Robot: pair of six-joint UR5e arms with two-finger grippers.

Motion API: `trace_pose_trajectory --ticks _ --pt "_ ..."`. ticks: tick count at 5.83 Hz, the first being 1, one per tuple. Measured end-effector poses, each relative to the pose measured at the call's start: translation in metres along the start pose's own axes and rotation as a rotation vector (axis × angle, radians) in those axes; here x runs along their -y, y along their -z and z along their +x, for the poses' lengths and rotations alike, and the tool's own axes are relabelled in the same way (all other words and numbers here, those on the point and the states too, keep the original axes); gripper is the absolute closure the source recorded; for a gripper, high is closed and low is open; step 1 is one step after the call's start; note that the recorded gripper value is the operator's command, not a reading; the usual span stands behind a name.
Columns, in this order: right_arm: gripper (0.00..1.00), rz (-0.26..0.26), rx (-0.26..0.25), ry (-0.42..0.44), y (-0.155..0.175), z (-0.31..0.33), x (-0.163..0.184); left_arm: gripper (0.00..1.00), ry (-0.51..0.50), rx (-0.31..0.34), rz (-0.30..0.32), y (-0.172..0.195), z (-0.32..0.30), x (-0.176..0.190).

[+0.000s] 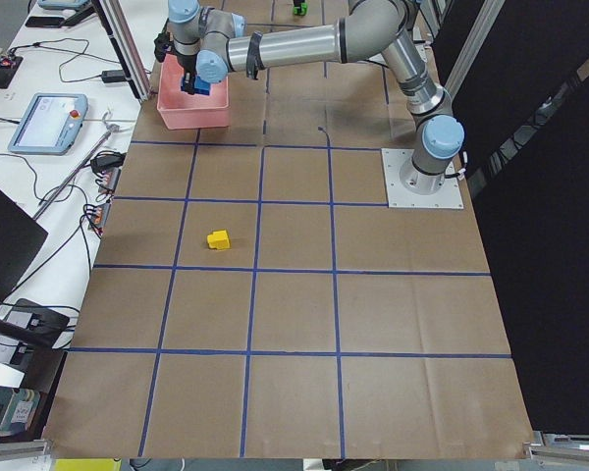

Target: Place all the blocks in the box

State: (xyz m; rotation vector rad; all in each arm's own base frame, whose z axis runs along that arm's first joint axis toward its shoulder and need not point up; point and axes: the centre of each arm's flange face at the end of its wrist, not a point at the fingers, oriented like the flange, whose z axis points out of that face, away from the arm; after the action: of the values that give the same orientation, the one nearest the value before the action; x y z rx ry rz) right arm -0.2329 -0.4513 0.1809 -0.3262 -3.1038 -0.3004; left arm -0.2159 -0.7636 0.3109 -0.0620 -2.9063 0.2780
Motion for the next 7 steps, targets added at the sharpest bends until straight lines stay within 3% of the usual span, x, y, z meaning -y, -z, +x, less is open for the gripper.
trace_pose_trajectory --ticks 1,3,5,7 --pt "0.78 -0.007 -0.018 -0.001 0.001 0.002 0.000 0.01 -0.006 -0.011 0.012 -0.027 0.005 0.003" --pt "0.77 0.028 -0.045 -0.003 0.024 0.006 0.005 0.01 -0.005 -0.015 0.050 -0.019 0.002 0.008" --pt "0.77 0.088 -0.069 0.017 0.099 0.002 0.022 0.01 0.046 0.003 0.070 0.031 -0.052 0.008" --pt "0.77 0.121 -0.078 0.064 0.204 -0.065 0.046 0.01 0.115 0.051 0.013 0.057 -0.189 -0.013"
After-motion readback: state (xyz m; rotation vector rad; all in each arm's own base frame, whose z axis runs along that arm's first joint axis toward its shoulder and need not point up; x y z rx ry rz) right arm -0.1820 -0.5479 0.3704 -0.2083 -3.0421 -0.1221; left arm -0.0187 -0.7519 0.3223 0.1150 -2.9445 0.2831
